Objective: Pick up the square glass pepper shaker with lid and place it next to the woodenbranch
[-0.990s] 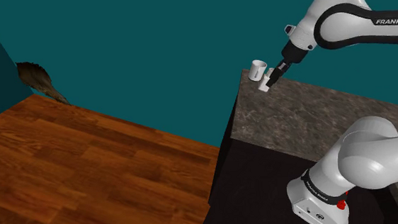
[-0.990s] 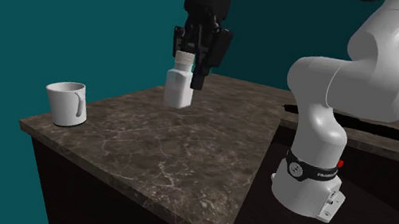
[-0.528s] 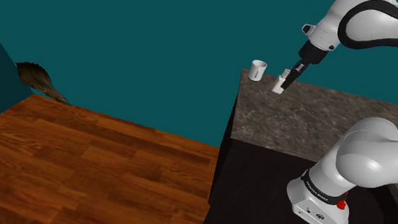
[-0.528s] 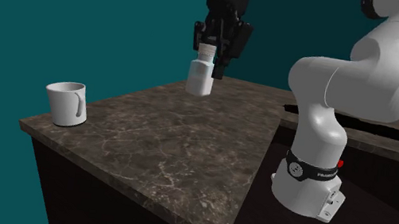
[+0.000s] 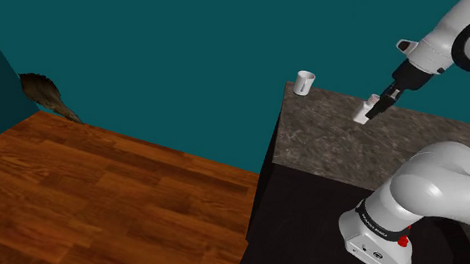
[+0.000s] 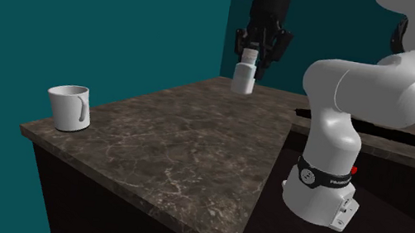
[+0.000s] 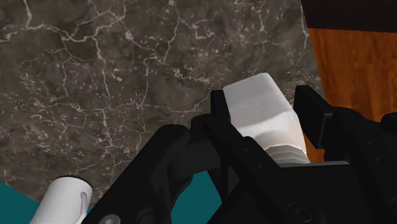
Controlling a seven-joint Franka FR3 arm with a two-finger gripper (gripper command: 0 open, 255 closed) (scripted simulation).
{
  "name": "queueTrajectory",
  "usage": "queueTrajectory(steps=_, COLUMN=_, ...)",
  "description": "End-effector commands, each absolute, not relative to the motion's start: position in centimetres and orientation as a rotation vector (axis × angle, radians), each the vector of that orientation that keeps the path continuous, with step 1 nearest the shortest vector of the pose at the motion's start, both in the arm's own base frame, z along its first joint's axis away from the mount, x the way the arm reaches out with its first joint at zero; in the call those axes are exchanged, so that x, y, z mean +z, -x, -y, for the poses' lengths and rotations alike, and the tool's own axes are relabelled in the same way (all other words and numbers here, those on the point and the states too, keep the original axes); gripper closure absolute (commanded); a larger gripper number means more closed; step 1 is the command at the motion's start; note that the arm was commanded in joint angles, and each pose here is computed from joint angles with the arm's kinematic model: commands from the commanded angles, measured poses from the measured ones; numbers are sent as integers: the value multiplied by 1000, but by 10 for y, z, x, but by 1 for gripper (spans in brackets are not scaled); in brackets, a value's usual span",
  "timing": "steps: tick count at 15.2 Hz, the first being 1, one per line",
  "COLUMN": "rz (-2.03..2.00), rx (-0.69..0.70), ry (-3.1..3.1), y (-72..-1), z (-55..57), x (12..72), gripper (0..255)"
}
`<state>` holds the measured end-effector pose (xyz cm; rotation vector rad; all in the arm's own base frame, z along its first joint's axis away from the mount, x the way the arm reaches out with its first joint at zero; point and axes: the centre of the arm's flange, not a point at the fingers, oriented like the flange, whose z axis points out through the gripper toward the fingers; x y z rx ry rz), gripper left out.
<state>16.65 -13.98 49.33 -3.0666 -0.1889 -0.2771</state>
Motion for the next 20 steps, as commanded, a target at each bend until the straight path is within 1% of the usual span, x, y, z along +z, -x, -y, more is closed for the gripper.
queueTrajectory(steps=1, rz=191, rx=-273, ry=3067, y=-142, z=146, x=492, gripper=255)
queueTrajectory(steps=20, rz=191, rx=-273, ry=3067, y=100, z=210, x=493, gripper=255)
